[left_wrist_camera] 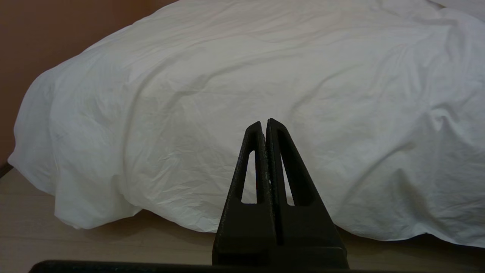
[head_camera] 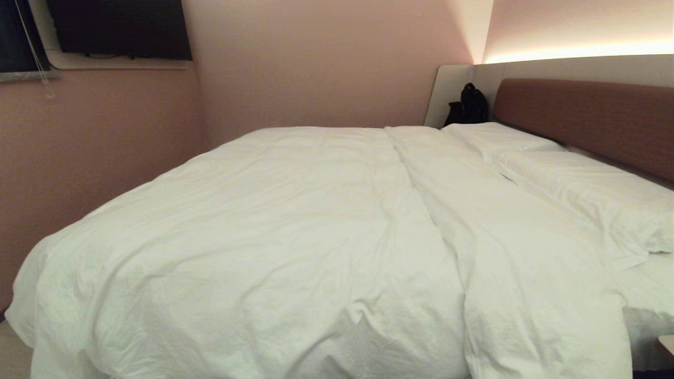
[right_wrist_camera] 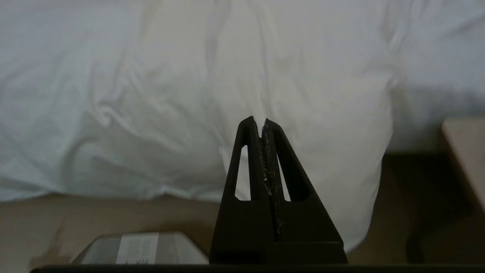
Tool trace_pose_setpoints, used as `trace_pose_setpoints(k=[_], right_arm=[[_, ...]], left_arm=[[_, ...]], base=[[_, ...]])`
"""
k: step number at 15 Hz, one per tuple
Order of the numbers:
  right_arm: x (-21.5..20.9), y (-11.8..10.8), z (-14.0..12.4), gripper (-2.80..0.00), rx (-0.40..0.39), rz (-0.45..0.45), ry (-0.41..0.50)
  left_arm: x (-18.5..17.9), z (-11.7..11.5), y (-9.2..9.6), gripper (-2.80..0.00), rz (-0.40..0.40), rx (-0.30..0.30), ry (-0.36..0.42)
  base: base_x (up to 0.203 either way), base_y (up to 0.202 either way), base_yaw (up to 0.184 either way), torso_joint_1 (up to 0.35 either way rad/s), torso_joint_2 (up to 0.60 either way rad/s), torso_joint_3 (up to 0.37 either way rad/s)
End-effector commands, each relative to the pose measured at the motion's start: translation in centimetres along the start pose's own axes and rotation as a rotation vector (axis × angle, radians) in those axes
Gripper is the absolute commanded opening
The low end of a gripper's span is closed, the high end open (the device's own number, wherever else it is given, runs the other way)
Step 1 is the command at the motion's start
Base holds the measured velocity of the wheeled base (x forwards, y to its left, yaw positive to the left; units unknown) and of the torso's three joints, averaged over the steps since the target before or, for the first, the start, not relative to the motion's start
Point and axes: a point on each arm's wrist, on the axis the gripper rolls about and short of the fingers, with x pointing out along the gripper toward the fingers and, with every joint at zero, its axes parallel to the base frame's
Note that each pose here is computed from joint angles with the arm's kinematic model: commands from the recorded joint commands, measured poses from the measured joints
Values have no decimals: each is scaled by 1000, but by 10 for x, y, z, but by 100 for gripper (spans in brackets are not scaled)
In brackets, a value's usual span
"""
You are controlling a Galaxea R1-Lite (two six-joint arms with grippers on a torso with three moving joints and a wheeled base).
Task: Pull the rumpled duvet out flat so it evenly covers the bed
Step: Flatten the corners of the folded blanket
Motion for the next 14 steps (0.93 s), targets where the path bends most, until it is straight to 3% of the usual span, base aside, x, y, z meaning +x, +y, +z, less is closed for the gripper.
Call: trace_pose_setpoints(k=[1, 3, 5, 6, 8, 11, 14], right_arm=[[90, 0, 7, -280, 198, -123, 386], [153, -15, 2, -280, 236, -232, 544], [205, -44, -10, -280, 246, -312, 614], [224, -64, -15, -280, 226, -334, 597], [246, -104, -20, -280, 83, -319, 508], [268, -145, -37, -280, -39, -323, 459], [283, -182, -49, -280, -166, -292, 351]], left_arm=[[0, 0, 0, -280, 0, 0, 0], [0, 0, 0, -280, 1, 0, 0], [0, 0, 0, -280, 0, 0, 0], [0, 0, 0, -280, 0, 0, 0], [0, 0, 0, -280, 0, 0, 0], [0, 0, 0, -280, 0, 0, 0], [0, 0, 0, -280, 0, 0, 0]], base=[[0, 0, 0, 0, 0, 0], [0, 0, 0, 0, 0, 0], [0, 0, 0, 0, 0, 0], [0, 0, 0, 0, 0, 0], [0, 0, 0, 0, 0, 0], [0, 0, 0, 0, 0, 0], [0, 0, 0, 0, 0, 0]])
